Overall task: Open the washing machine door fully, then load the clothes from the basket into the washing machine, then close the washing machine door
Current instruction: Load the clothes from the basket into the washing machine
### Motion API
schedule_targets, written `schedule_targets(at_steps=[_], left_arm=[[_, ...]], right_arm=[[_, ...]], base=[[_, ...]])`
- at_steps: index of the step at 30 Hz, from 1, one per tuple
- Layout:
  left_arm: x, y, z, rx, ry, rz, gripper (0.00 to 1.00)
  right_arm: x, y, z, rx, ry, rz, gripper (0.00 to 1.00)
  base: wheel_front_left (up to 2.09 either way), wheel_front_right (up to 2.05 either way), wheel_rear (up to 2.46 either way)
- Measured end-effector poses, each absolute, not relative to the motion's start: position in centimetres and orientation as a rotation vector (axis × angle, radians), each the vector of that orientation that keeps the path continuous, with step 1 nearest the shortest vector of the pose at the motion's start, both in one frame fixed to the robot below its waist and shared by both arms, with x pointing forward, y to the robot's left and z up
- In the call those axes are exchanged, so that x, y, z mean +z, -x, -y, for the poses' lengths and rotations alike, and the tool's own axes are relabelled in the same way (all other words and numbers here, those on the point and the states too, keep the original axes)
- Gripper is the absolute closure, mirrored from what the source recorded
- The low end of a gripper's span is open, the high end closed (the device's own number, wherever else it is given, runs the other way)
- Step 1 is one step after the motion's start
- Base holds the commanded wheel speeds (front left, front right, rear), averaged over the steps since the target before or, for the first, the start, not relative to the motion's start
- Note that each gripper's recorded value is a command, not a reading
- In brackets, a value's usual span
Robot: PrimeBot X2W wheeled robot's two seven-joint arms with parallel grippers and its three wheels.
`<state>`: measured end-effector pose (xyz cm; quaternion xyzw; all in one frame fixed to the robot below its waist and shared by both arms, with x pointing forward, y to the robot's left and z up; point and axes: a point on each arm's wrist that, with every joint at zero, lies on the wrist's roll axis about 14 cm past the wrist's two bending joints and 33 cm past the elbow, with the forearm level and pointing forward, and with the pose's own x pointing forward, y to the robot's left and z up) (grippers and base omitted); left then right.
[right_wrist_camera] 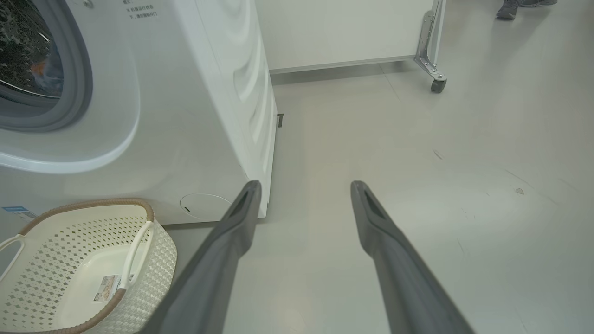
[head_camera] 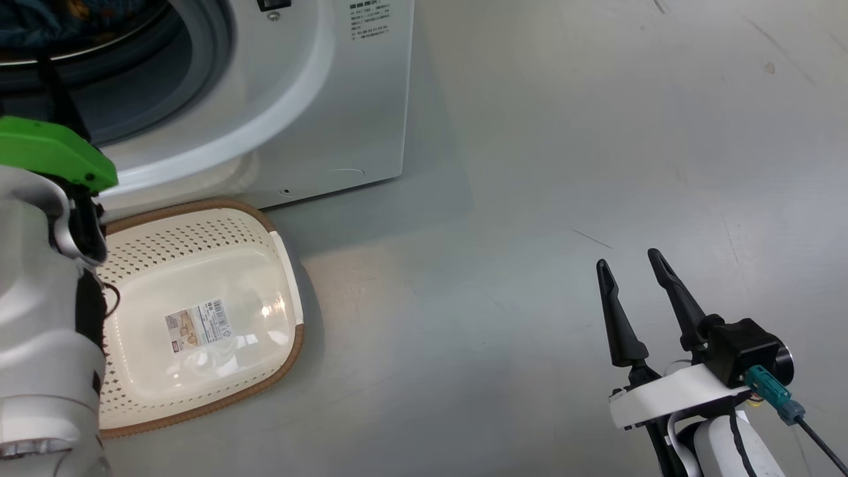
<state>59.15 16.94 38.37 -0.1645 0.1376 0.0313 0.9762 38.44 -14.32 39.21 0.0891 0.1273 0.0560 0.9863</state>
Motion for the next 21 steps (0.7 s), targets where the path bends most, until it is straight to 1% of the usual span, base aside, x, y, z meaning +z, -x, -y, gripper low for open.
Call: schedule_targets(at_steps=[9, 16, 21], left_arm=[[37.7, -53.6, -16.2, 0.042, 0.371, -0.321, 0.00], [41.7, -51.8, -16.5, 0.013, 0.352, -0.204, 0.00], [42.9, -49.8, -17.3, 0.015, 0.320, -0.169, 0.00]], right_arm=[[41.9, -39.3, 13.8, 0.137, -0.181, -0.170, 0.00], [44.1, -39.4, 13.9, 0.146, -0.172, -0.105, 0.00], [45.2, -39.2, 14.0, 0.150, -0.162, -0.074, 0.00]], base=[[0.00, 0.00, 0.00], [0.00, 0.00, 0.00], [0.00, 0.00, 0.00]])
